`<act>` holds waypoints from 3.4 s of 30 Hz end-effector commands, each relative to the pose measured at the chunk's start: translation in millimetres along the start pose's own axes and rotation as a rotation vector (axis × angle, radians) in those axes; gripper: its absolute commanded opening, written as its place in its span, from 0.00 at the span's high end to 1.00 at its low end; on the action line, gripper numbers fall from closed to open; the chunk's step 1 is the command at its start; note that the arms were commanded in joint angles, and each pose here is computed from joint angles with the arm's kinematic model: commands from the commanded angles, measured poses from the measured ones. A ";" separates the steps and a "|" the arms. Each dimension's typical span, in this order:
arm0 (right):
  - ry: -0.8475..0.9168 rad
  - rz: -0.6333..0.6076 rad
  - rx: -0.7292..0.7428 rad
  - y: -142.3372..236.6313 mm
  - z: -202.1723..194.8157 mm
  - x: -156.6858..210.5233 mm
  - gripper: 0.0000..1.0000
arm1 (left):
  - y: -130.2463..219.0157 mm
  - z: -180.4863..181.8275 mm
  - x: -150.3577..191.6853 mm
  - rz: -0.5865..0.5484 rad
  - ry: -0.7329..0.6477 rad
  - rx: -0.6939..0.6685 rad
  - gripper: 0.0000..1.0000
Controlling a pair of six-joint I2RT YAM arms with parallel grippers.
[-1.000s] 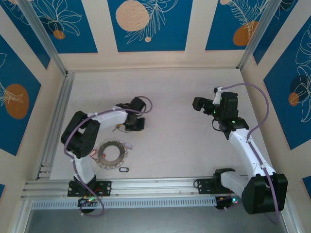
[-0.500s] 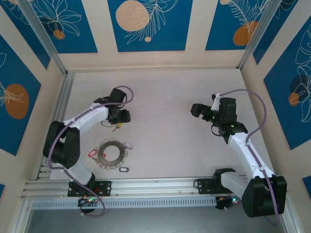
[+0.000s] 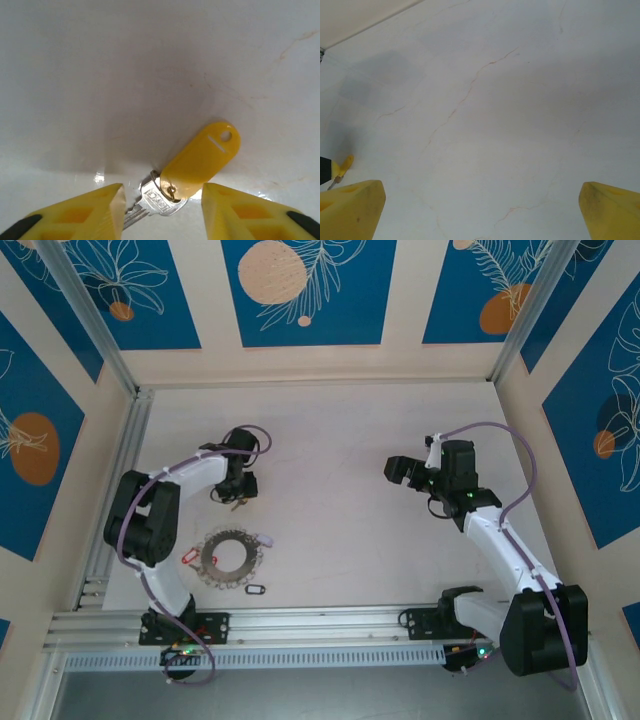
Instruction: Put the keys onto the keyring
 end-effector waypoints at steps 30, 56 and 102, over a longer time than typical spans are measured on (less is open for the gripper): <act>0.042 -0.039 -0.006 9.4 5.0 -7.0 0.01 | 57.3 -111.6 27.4 -0.046 -0.248 0.204 1.00; 0.026 -0.033 -0.009 11.4 -0.6 -5.1 0.01 | 99.2 -150.5 95.1 0.034 -0.405 0.318 0.37; 0.143 0.199 -0.141 -31.2 38.9 62.7 0.01 | 44.7 -41.6 184.2 0.238 -0.270 0.027 0.75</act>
Point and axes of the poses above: each hand's point on the last joint's axis, 136 mm out from that joint toward the fingers, its own y axis back along the fingers, its own z axis along the line the jaws close on, x = y × z, the point moved 6 cm from there along y, back along the fingers, and after that the axes turned 11 degrees about -y, right-handed, at the moved point
